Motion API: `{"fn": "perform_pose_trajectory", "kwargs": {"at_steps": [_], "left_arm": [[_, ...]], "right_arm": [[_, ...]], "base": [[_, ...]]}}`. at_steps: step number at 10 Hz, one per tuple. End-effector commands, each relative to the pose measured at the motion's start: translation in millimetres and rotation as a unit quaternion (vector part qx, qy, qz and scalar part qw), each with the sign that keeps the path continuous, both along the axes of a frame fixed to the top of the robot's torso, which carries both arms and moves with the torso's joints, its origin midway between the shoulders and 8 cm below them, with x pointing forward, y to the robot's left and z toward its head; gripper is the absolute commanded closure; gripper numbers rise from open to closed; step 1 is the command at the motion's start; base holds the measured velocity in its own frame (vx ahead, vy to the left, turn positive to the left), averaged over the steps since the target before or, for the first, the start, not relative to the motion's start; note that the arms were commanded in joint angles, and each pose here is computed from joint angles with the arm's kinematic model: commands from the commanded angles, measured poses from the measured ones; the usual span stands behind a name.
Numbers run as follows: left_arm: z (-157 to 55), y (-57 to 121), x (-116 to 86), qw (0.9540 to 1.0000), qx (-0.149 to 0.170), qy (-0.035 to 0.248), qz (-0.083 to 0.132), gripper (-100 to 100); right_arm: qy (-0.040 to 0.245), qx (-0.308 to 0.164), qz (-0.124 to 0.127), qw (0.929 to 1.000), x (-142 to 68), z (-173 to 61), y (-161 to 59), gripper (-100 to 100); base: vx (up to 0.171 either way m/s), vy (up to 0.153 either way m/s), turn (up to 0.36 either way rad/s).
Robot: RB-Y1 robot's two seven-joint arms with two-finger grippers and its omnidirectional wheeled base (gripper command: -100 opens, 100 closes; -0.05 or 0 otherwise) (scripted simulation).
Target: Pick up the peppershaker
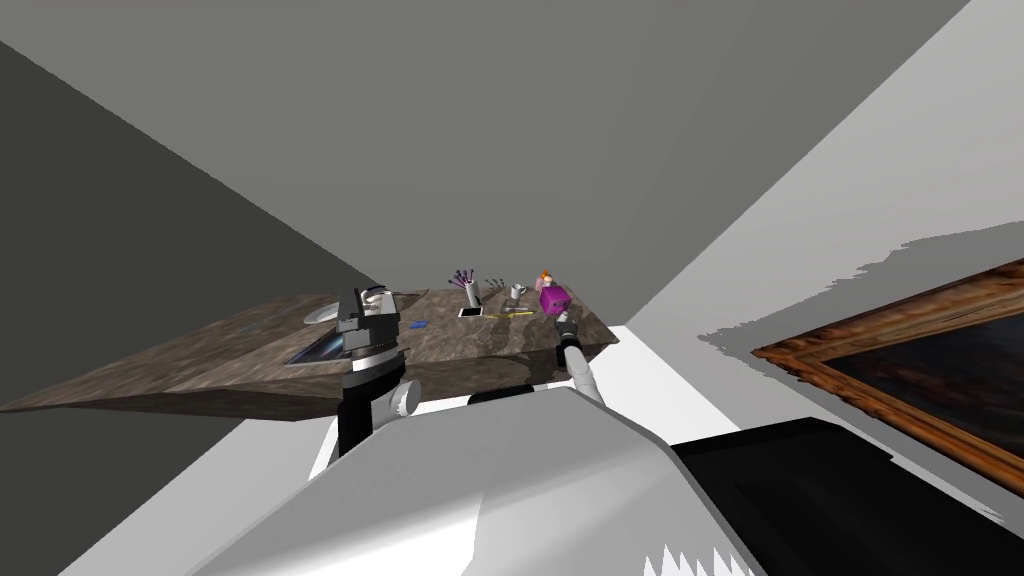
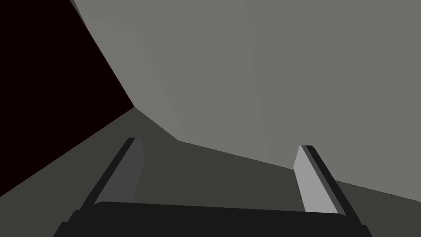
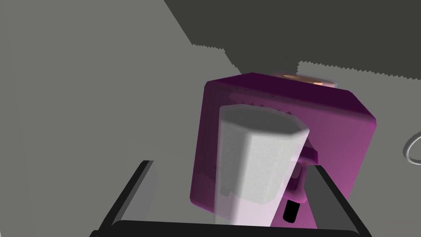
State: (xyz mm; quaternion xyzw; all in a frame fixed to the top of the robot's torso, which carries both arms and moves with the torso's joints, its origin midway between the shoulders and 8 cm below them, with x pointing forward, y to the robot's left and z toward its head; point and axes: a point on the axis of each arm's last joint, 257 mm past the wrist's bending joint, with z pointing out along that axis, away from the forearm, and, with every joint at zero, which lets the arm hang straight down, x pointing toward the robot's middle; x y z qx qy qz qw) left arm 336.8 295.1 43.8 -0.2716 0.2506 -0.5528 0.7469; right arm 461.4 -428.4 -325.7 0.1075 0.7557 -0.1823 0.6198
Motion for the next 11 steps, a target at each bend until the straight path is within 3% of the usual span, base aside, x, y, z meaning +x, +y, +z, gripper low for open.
{"fn": "perform_pose_trajectory", "kwargs": {"at_steps": [1, 3, 4, 10, 11], "left_arm": [[0.0, 0.0, 0.0, 1.0000, 0.000, 0.000, 0.000, 0], [0.0, 0.0, 0.0, 1.0000, 0.000, 0.000, 0.000, 0], [0.0, 0.0, 0.0, 1.0000, 0.000, 0.000, 0.000, 0], [0.0, 0.0, 0.0, 1.0000, 0.000, 0.000, 0.000, 0], [0.0, 0.0, 0.0, 1.0000, 0.000, 0.000, 0.000, 0]], "right_arm": [[-0.004, -0.001, 0.001, 1.0000, 0.3, 2.0, 0.5, -100], [-0.015, 0.023, -0.003, 0.9996, 0.3, 2.0, 0.5, -100], [-0.024, 0.003, -0.011, 0.9996, -10.3, 11.9, -2.5, -100], [-0.038, 0.008, -0.006, 0.9992, -8.3, 17.4, 0.2, -100], [-0.039, 0.010, -0.006, 0.9991, -8.3, 17.5, 0.2, 100]], "base": [[0.000, 0.000, 0.000], [0.000, 0.000, 0.000], [-0.011, -0.023, 0.089], [-0.003, -0.004, 0.010], [0.000, 0.000, 0.000]]}}
